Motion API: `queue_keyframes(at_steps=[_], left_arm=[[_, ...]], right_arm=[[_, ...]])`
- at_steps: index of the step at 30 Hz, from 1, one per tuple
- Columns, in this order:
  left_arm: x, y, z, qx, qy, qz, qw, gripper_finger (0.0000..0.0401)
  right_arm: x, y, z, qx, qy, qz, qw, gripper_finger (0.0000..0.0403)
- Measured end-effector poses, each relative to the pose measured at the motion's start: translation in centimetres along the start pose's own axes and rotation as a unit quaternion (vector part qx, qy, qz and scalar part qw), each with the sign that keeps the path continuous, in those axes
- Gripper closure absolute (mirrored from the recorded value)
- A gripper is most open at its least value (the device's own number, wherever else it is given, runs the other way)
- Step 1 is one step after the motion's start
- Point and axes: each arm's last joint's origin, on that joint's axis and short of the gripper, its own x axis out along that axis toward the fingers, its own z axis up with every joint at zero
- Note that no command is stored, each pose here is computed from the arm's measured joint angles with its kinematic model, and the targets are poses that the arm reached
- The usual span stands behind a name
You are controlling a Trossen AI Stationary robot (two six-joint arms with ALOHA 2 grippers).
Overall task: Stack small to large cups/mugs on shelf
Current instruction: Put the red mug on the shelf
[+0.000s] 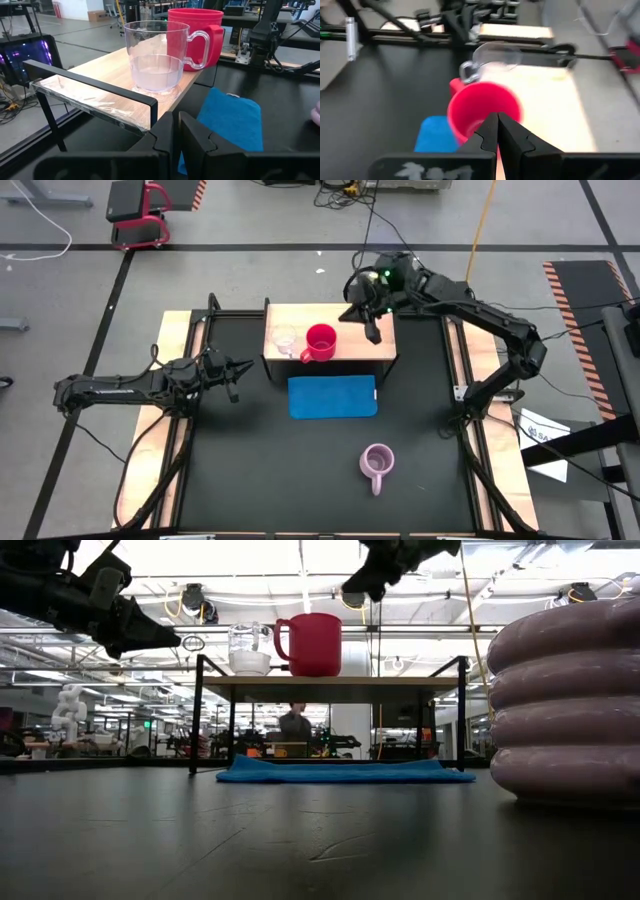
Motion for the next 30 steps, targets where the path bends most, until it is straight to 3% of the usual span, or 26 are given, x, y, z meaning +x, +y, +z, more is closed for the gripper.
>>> queue_keyframes(at_steps=[5,13,19,26,30], left_arm=[[0.0,0.0,0.0,0.0,-0.001,0.004,1.0,0.037],[0.0,0.1,-0.1,0.003,0.005,0.013,1.0,0.037],[0.0,0.1,-0.1,0.004,0.006,0.013,1.0,0.037],[0.0,0.1,-0.1,0.01,0.006,0.013,1.0,0.037],[0.0,0.1,-0.2,0.012,0.011,0.014,1.0,0.037]], right_arm=[[-0.1,-0.5,2.0,0.013,-0.001,-0.009,1.0,0.0403],[3.3,-1.2,3.4,0.017,0.028,0.02,0.999,0.0403],[4.3,-0.7,4.0,-0.027,0.063,0.049,0.996,0.0403],[4.8,1.5,4.1,-0.142,0.084,0.094,0.982,0.0403],[5.3,1.8,4.2,-0.172,0.111,0.046,0.978,0.0403]])
